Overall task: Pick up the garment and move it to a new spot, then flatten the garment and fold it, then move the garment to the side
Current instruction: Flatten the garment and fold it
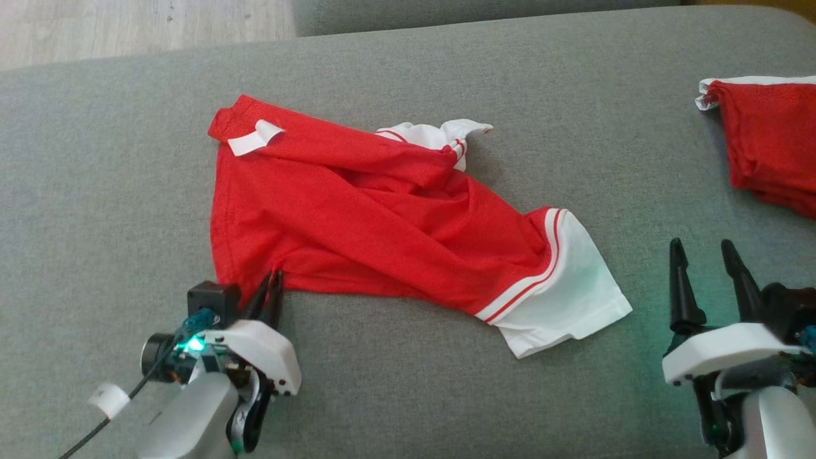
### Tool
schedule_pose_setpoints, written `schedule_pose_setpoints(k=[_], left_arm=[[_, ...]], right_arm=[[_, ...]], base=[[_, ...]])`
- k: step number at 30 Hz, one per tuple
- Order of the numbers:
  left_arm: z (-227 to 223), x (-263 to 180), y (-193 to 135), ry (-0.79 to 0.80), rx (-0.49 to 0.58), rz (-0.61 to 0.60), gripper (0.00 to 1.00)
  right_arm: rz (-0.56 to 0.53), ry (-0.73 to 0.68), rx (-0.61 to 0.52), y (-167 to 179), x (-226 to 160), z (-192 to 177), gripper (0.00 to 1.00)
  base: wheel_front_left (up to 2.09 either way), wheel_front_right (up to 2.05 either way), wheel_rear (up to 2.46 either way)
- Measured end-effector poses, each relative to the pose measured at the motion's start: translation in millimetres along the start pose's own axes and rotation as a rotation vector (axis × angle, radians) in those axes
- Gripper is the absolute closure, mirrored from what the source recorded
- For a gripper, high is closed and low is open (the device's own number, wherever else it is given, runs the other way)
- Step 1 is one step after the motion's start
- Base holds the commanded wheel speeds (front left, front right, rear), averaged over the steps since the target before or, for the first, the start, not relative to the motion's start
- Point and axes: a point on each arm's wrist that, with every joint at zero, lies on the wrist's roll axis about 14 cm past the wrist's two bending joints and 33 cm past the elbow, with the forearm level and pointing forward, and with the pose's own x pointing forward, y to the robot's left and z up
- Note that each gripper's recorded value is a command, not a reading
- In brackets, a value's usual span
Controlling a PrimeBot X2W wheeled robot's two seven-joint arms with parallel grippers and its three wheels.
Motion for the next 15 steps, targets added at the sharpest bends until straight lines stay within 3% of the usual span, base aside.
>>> schedule_pose_setpoints(k=[1, 15], left_arm=[[1, 1, 0, -0.006, 0.000, 0.000, 1.00], [15, -16, -21, -0.142, 0.017, -0.056, 1.00]], right_arm=[[-0.002, 0.000, 0.000, -1, 0, 0, 0.00], [0.022, -0.002, 0.002, 8, 4, 1, 0.00]], base=[[0.00, 0.00, 0.00], [0.00, 0.00, 0.00]])
